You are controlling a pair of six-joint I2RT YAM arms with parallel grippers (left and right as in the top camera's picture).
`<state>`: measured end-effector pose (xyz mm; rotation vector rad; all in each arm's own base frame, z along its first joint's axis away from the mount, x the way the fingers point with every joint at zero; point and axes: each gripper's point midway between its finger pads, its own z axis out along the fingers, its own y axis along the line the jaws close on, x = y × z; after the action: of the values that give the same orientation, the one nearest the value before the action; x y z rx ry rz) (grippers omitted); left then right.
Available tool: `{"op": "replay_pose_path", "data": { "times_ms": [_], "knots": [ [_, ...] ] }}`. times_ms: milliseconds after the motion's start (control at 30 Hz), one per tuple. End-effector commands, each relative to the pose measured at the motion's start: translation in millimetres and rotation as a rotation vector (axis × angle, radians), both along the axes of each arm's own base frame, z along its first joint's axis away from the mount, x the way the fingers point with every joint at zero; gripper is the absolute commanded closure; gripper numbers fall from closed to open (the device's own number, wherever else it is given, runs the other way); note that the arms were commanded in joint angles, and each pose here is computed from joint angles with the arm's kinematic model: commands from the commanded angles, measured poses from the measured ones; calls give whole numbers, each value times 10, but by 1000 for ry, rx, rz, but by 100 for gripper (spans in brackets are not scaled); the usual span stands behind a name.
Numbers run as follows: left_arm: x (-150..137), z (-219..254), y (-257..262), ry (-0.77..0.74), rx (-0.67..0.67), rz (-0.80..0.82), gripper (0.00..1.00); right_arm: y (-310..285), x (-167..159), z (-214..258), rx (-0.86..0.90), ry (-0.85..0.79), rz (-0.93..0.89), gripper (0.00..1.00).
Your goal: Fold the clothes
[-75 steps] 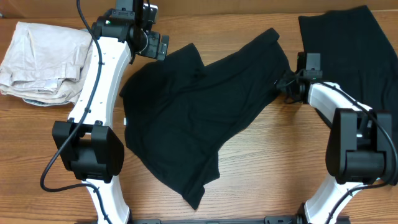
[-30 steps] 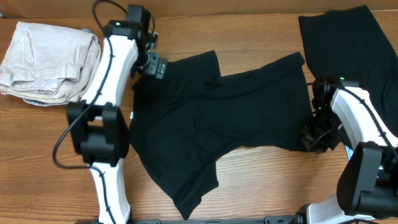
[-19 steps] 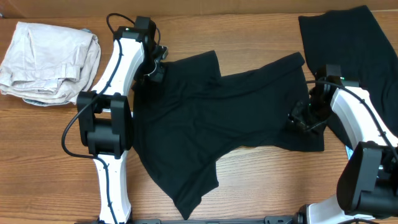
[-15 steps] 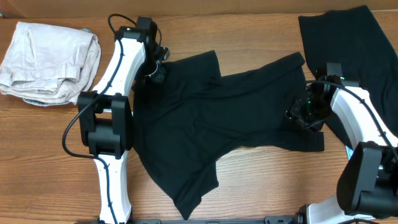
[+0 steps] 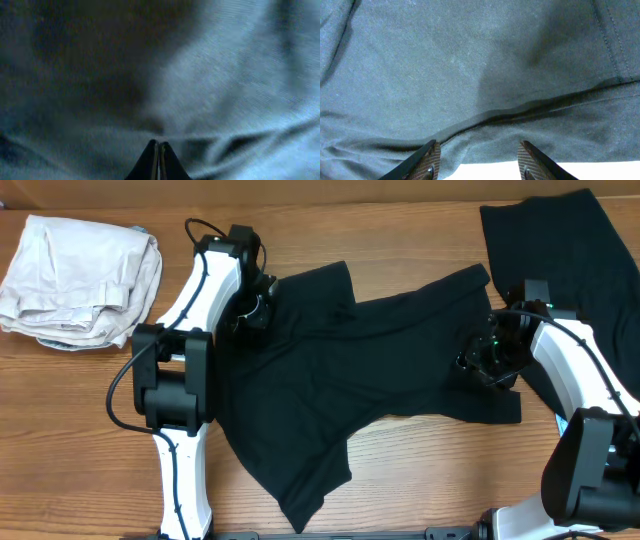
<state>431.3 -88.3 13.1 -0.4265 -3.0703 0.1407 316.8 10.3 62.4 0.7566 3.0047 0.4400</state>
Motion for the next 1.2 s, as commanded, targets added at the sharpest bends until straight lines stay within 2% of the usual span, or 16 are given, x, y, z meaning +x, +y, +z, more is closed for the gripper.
{"op": "replay_pose_path", "data": {
  "times_ms": [0, 133, 267, 433, 600, 700, 833, 1033, 1167],
  "knots": [
    [27, -194, 221, -26, 122, -2, 90, 20, 83, 73, 2, -37, 13, 47],
    [244, -270, 564, -128, 262, 31, 88, 19, 89, 72, 1, -40, 13, 46],
    [582, -201, 895, -264, 331, 103, 84, 19, 80, 71, 2, -36, 13, 47],
    [1036, -73, 1208, -448, 304, 179, 81, 22, 62, 70, 3, -28, 12, 46],
    [1539, 175, 1261, -672, 215, 163, 68, 14, 131, 75, 0, -57, 12, 47],
    [1721, 331, 1261, -762, 199, 166, 62, 2, 226, 88, -6, -97, 13, 46],
    [1695, 398, 1147, -734, 194, 146, 49, -10, 544, 159, -17, -234, 18, 47],
    [1248, 511, 777, -508, 176, 115, 29, 143, 762, 227, -43, -332, 67, 47],
    [849, 636, 456, -346, 163, 85, 28, 221, 707, 198, -59, -307, 83, 47]
  ]
}}
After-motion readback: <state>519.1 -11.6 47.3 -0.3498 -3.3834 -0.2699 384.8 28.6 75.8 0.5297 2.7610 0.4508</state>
